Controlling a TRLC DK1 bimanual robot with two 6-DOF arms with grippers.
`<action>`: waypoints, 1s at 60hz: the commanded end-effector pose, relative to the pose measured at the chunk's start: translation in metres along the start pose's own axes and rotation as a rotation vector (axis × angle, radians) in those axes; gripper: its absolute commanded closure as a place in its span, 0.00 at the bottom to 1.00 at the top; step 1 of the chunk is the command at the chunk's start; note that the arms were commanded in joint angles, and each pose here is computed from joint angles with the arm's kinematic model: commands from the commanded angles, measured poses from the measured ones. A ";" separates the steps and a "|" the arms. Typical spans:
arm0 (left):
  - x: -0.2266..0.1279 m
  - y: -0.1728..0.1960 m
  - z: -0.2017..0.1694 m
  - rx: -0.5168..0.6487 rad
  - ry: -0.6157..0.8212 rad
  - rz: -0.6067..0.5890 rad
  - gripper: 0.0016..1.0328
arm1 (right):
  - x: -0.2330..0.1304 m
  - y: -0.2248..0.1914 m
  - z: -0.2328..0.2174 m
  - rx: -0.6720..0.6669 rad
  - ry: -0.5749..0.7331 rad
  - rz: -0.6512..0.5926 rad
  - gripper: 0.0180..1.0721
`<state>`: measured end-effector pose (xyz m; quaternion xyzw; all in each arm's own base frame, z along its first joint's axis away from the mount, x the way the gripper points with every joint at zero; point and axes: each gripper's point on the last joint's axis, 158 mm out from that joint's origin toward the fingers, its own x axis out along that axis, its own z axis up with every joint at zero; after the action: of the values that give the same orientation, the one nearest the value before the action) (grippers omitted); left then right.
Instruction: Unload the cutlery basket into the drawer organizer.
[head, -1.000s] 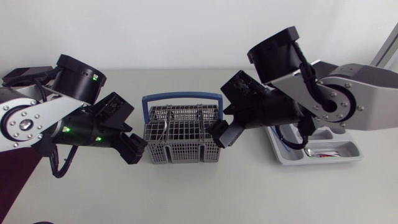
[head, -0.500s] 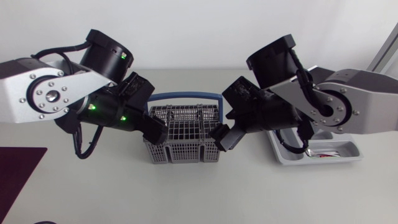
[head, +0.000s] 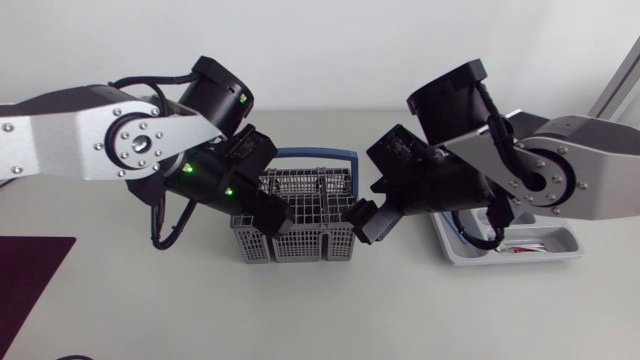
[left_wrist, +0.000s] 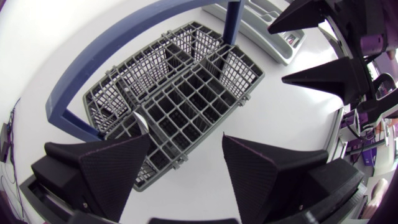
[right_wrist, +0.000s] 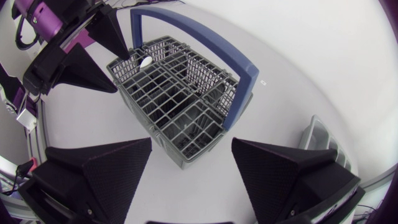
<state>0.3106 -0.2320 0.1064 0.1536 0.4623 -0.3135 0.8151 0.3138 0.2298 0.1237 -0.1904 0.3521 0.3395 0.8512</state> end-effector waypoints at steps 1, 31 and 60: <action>0.000 -0.002 0.011 -0.026 -0.012 -0.013 0.05 | 0.001 -0.001 -0.009 0.035 0.008 0.005 0.12; -0.005 0.015 0.026 -0.043 -0.152 0.297 0.04 | 0.002 0.005 -0.019 0.034 0.020 0.023 0.12; 0.015 0.014 0.007 -0.167 0.037 0.319 0.10 | -0.001 0.011 -0.030 0.021 0.026 0.042 0.12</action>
<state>0.3242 -0.2268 0.1021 0.1758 0.4497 -0.1551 0.8618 0.2971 0.2238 0.1079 -0.1827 0.3648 0.3532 0.8419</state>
